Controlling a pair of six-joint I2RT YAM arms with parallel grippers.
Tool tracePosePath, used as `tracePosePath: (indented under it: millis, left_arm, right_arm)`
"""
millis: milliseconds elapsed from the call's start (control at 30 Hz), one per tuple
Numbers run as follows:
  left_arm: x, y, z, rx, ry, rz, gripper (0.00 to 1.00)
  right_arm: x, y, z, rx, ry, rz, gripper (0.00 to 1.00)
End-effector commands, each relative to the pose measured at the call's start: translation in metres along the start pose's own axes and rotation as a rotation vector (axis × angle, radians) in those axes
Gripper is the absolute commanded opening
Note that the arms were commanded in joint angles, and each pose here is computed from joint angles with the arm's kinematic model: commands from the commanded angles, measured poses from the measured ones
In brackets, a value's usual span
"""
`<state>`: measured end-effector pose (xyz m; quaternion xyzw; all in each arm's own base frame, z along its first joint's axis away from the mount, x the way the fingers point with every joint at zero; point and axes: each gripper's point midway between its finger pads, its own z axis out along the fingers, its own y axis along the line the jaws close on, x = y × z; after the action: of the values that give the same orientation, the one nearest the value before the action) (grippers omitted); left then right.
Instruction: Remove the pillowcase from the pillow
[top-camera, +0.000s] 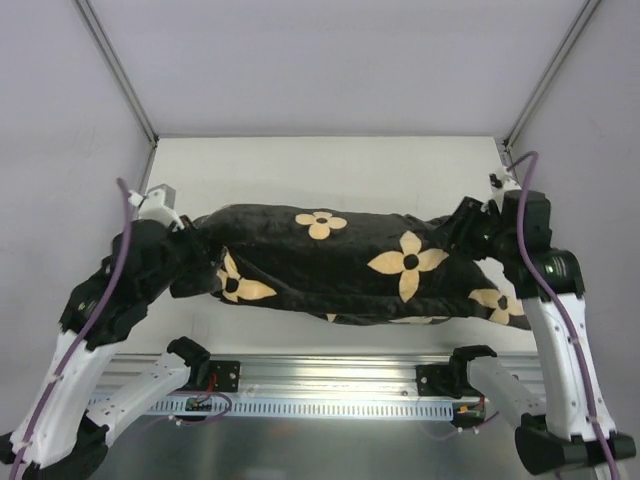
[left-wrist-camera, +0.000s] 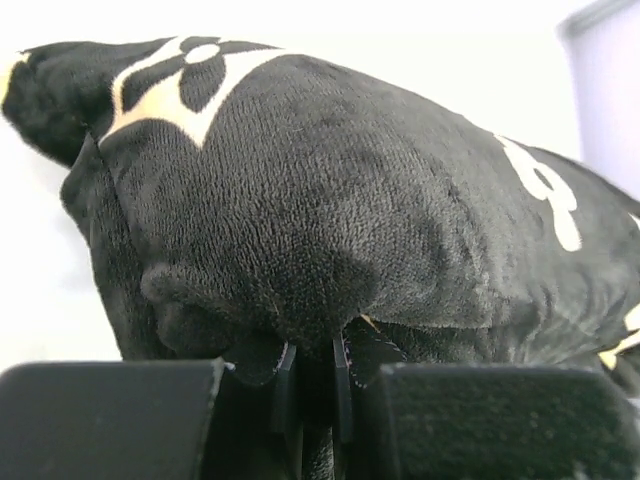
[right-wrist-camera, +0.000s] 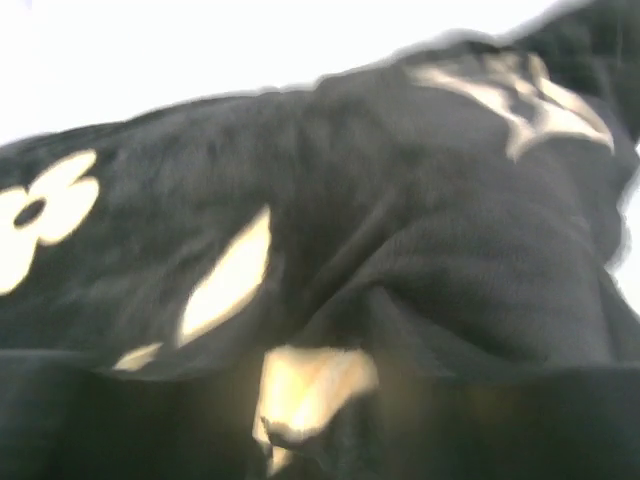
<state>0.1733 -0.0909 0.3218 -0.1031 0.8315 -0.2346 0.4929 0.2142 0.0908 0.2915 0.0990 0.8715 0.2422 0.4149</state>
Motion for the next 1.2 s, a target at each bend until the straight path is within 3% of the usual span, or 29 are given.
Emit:
tracePosePath:
  millis: [0, 67, 200, 533, 700, 867, 1000, 1167]
  left_arm:
    - [-0.014, 0.028, 0.036, -0.203, -0.066, 0.016, 0.00]
    - [-0.009, 0.030, 0.044, -0.221, -0.040, 0.023, 0.00]
    - [-0.012, 0.036, 0.044, -0.249, -0.054, 0.033, 0.00]
    - [-0.011, 0.038, 0.064, -0.286, 0.036, 0.025, 0.00]
    - [-0.010, 0.042, 0.070, -0.300, 0.062, 0.007, 0.00]
    - [-0.015, 0.037, 0.075, -0.282, 0.081, -0.009, 0.00]
    - [-0.017, 0.037, 0.078, -0.284, 0.091, -0.002, 0.00]
    - [-0.019, 0.039, 0.083, -0.291, 0.101, -0.012, 0.00]
  right_arm:
    - [-0.013, -0.009, 0.042, 0.026, 0.036, -0.047, 0.52]
    - [0.000, -0.018, 0.045, 0.072, 0.105, -0.069, 0.69]
    - [0.014, -0.050, 0.022, 0.192, 0.039, -0.121, 0.89]
    - [0.081, -0.077, -0.022, 0.265, 0.162, -0.077, 0.98]
    - [0.102, -0.049, -0.042, 0.102, 0.214, -0.066, 0.96]
    - [0.140, -0.044, -0.050, 0.016, 0.347, -0.047, 0.96]
    - [0.148, -0.027, -0.059, -0.095, 0.350, -0.044, 0.96]
    - [0.168, -0.040, -0.060, -0.065, 0.411, -0.047, 0.97]
